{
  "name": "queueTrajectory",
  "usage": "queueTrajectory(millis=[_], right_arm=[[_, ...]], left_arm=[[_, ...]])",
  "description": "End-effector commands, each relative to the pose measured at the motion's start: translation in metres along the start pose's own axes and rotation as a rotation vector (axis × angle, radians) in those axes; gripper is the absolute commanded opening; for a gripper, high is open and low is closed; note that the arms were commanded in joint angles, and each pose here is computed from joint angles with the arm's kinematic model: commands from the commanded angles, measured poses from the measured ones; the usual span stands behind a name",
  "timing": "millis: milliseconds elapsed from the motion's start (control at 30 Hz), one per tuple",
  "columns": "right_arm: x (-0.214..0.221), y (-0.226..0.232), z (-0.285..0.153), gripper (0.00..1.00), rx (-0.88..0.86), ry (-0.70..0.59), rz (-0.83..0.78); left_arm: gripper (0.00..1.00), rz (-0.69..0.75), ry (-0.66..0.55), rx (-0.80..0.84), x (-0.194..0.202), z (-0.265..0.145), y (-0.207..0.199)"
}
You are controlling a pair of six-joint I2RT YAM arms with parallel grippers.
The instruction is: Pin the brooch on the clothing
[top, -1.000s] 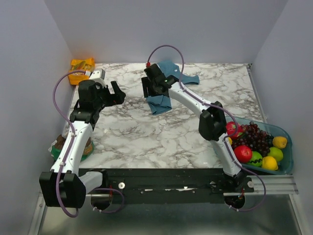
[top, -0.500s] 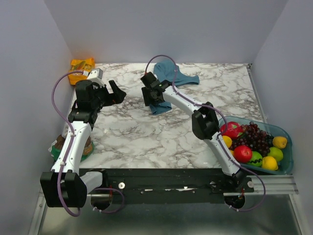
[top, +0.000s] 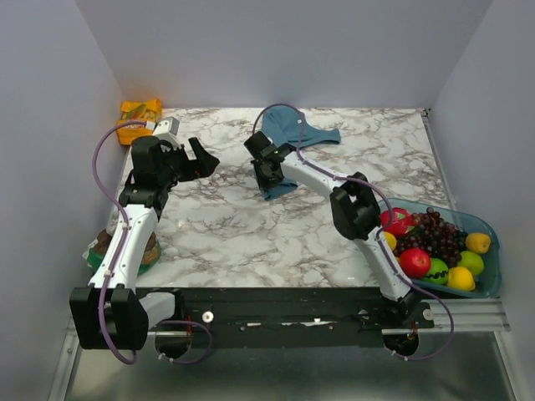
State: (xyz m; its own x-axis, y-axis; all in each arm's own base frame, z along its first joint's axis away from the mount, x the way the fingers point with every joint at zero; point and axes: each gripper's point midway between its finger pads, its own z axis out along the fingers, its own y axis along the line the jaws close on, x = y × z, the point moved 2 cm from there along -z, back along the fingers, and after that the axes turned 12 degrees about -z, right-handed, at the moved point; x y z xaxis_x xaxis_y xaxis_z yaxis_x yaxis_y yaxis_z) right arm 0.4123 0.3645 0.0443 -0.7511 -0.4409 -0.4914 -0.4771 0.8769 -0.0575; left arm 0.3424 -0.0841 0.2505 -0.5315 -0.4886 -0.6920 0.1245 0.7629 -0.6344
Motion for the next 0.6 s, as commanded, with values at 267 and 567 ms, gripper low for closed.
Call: queueTrajectory(millis=[267,567], right_arm=[[0.07,0.036,-0.062,0.01,-0.111,0.002,0.021],[0.105,0.043,-0.112,0.15,-0.149,-0.088,0.115]], left_arm=[[0.96,0.007,0.314,0.104,0.09,0.041,-0.032],[0.92,-0.077,0.532,0.075,0.156,0.066,-0.026]])
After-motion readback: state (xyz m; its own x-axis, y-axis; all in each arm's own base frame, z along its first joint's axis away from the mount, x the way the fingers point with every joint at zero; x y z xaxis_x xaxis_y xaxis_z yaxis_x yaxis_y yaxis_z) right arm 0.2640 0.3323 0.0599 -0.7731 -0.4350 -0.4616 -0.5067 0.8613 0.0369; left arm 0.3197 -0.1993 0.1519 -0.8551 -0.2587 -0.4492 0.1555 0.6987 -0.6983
